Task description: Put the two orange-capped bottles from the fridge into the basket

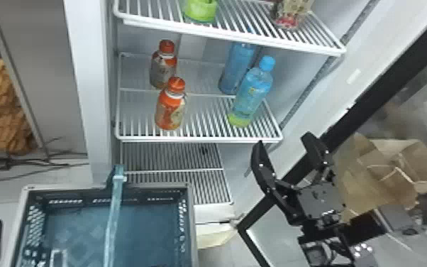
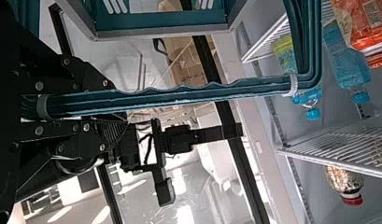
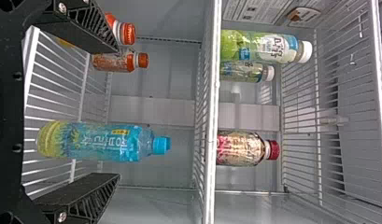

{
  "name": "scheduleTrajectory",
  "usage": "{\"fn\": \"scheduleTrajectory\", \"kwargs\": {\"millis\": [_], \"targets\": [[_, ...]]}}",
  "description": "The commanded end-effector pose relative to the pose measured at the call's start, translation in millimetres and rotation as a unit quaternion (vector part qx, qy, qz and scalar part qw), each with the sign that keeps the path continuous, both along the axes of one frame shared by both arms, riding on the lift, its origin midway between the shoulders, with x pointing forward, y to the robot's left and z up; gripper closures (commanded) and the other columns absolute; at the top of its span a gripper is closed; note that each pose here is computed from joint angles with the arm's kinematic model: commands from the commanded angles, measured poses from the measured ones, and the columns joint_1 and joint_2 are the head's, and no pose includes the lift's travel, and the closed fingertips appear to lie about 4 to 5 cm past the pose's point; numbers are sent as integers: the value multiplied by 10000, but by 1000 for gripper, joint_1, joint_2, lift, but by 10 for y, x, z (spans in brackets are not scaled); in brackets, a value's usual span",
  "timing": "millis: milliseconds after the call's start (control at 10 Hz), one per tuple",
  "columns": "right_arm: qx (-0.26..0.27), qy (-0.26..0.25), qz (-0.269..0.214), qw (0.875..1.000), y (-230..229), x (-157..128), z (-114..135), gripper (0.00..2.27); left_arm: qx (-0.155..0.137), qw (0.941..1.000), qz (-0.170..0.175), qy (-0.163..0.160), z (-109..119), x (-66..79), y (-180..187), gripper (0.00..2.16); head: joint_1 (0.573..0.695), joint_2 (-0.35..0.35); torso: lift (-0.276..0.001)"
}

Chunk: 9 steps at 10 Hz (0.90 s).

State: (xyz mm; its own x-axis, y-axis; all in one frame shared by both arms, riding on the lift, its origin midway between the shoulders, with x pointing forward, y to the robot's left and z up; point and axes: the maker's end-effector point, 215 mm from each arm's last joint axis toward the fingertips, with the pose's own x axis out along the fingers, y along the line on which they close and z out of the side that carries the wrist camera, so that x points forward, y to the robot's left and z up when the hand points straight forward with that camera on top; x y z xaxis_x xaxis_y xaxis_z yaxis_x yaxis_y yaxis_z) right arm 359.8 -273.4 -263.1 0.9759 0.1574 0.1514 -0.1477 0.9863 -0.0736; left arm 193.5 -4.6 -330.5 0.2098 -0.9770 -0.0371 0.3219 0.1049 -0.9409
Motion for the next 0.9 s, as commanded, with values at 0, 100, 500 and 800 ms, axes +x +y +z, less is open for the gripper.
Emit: {"fn": "scheduleTrajectory", "kwargs": {"millis": [0,100,500,800], "targets": [[-17,31,-29,10000,-8,2,1,91,-16,10000,-38,5,9,-15,-16,1202,695,-350,-235],[-26,45,-39,10000,-2,1,1,91,-10,10000,-42,5,6,-17,-13,1202,695,-350,-235],[-69,137,-41,9999,3,8,-39,98,-12,10000,-81,0,13,-24,-27,1202,695,-350,-235],[121,116,337,9993,301,175,-121,99,-4,10000,-95,2,5,-25,-27,1202,695,-350,-235]]}}
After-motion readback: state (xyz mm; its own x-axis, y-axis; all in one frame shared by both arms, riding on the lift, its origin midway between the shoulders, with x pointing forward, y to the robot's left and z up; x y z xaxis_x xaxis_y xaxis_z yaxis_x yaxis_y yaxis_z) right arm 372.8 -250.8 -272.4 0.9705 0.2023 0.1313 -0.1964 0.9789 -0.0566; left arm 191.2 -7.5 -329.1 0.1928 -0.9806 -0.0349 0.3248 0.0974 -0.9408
